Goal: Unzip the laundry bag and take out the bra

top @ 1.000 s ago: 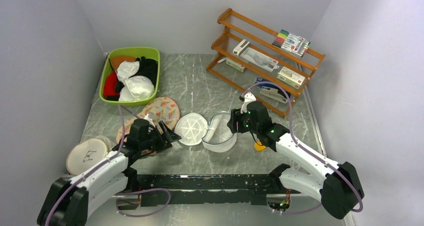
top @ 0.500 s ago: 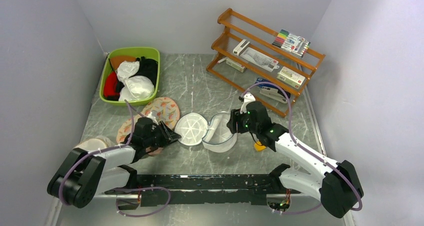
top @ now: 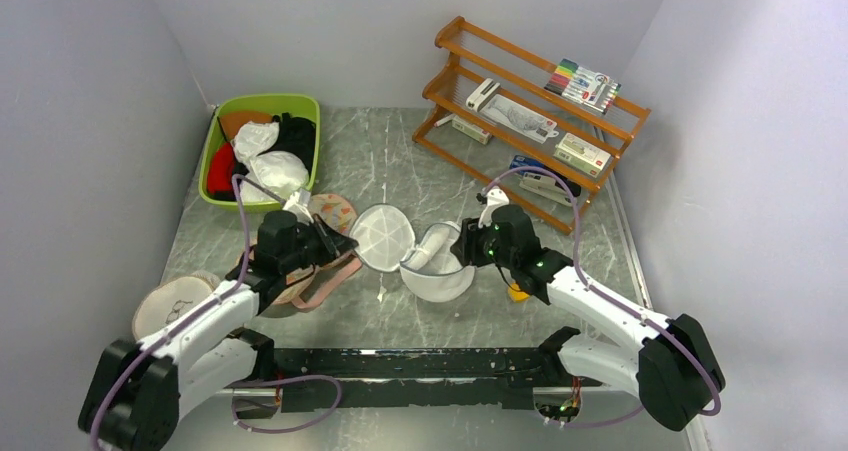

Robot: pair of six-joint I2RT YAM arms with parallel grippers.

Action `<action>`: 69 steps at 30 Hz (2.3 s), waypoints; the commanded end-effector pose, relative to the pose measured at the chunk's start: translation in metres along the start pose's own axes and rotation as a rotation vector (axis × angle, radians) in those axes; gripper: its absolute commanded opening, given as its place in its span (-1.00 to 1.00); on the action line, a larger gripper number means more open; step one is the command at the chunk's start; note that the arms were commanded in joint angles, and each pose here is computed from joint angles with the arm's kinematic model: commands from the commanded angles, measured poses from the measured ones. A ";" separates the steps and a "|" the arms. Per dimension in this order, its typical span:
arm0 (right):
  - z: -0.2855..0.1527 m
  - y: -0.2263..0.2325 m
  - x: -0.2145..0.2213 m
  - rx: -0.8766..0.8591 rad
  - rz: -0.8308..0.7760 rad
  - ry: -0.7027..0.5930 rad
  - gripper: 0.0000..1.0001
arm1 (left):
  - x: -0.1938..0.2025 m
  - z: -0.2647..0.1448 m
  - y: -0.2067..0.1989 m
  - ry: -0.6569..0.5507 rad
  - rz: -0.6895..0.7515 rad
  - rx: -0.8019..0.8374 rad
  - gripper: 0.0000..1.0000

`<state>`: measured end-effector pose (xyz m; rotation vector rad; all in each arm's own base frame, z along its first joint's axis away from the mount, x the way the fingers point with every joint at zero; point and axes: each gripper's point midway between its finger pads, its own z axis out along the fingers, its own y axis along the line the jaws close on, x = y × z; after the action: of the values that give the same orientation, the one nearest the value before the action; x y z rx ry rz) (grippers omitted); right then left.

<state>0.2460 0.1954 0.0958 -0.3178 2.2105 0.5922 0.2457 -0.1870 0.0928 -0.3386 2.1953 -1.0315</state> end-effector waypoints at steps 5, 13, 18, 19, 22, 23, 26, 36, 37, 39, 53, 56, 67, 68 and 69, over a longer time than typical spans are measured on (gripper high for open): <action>0.002 0.016 -0.020 -0.077 0.040 -0.080 -0.61 | -0.063 -0.043 -0.058 -0.126 0.305 -0.009 -0.86; -0.001 0.021 -0.028 -0.098 0.069 -0.118 -0.79 | -0.090 -0.066 -0.091 -0.140 0.506 -0.090 -0.86; -0.002 0.026 -0.031 -0.118 0.072 -0.120 -0.81 | -0.099 -0.071 -0.118 -0.182 0.620 -0.141 -0.86; -0.003 0.027 -0.032 -0.121 0.071 -0.120 -0.81 | -0.101 -0.072 -0.122 -0.204 0.644 -0.169 -0.86; -0.005 0.028 -0.037 -0.122 0.064 -0.121 -0.81 | -0.103 -0.072 -0.138 -0.245 0.744 -0.221 -0.86; -0.005 0.028 -0.038 -0.120 0.062 -0.120 -0.81 | -0.103 -0.072 -0.144 -0.259 0.774 -0.239 -0.86; -0.008 0.029 -0.041 -0.113 0.058 -0.113 -0.81 | -0.096 -0.066 -0.160 -0.290 0.863 -0.299 -0.87; -0.014 0.013 -0.039 -0.025 0.075 -0.128 -0.75 | -0.039 -0.035 -0.197 -0.267 1.130 -0.299 -0.86; -0.015 0.010 -0.040 -0.010 0.083 -0.136 -0.75 | -0.030 -0.031 -0.197 -0.247 1.148 -0.284 -0.86; -0.017 0.006 -0.043 0.013 0.094 -0.156 -0.74 | -0.010 -0.023 -0.201 -0.204 1.184 -0.239 -0.86; -0.054 -0.015 -0.062 0.142 0.145 -0.282 -0.14 | 0.075 0.019 -0.190 -0.008 1.310 -0.134 -0.86; -0.089 -0.026 -0.081 0.207 0.155 -0.404 -0.04 | 0.088 0.024 -0.193 0.019 1.297 -0.083 -0.86; -0.183 -0.052 -0.119 0.367 0.109 -0.666 0.10 | 0.137 0.069 -0.186 0.185 1.351 -0.086 -0.83; -0.185 -0.054 -0.118 0.379 0.114 -0.666 0.08 | 0.140 0.075 -0.182 0.200 1.360 -0.114 -0.84; -0.186 -0.055 -0.117 0.384 0.123 -0.669 0.08 | 0.143 0.081 -0.179 0.209 1.369 -0.132 -0.84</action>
<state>0.2272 0.0795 0.2791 0.1646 1.6248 0.3907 0.1863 -0.4008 0.1318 1.1038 1.9443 -0.1389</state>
